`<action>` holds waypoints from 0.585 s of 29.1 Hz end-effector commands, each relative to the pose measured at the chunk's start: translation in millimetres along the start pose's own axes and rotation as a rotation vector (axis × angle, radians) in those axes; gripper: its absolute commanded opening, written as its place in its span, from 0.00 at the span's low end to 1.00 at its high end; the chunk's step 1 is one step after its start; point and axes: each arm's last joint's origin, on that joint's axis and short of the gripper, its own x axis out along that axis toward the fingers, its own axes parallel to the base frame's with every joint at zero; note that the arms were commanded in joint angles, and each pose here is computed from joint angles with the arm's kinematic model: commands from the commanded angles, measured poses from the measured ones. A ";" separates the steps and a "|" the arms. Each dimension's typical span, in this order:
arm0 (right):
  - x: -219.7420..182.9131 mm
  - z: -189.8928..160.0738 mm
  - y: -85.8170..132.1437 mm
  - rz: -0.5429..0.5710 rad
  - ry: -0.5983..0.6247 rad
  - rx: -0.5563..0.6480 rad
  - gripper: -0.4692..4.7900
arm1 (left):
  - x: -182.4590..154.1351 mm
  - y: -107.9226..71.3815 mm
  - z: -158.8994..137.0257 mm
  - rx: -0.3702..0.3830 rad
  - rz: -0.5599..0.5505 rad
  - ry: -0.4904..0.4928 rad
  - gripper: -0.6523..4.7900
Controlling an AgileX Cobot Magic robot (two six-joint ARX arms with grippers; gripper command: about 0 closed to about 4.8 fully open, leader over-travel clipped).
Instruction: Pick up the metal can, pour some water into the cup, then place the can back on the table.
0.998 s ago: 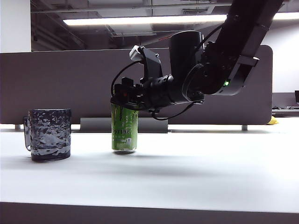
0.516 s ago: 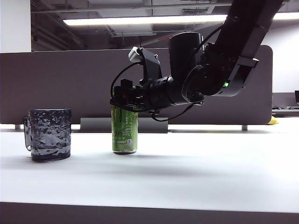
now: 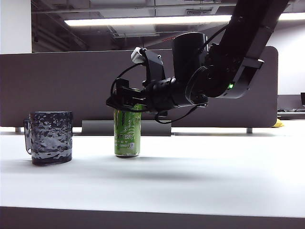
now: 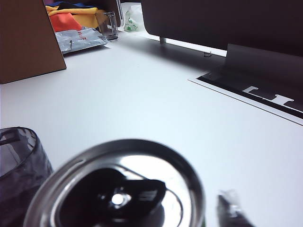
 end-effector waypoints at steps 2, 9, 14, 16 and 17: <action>0.0 8.4 1.7 0.030 -0.050 -0.019 1.00 | 0.0 -0.2 1.6 0.001 -0.005 -0.014 0.11; -0.9 16.7 2.6 0.037 -0.121 -0.029 1.00 | 0.0 -0.2 1.6 0.001 -0.005 -0.014 0.11; -6.5 38.1 4.8 0.022 -0.182 -0.014 1.00 | -0.5 5.1 1.5 0.000 0.030 -0.013 0.11; -12.0 54.0 5.6 0.015 -0.220 -0.013 1.00 | -1.3 11.2 1.1 -0.001 0.076 -0.010 0.11; -14.9 62.2 6.9 0.016 -0.240 -0.020 1.00 | -1.8 13.9 1.0 -0.002 0.105 -0.009 0.11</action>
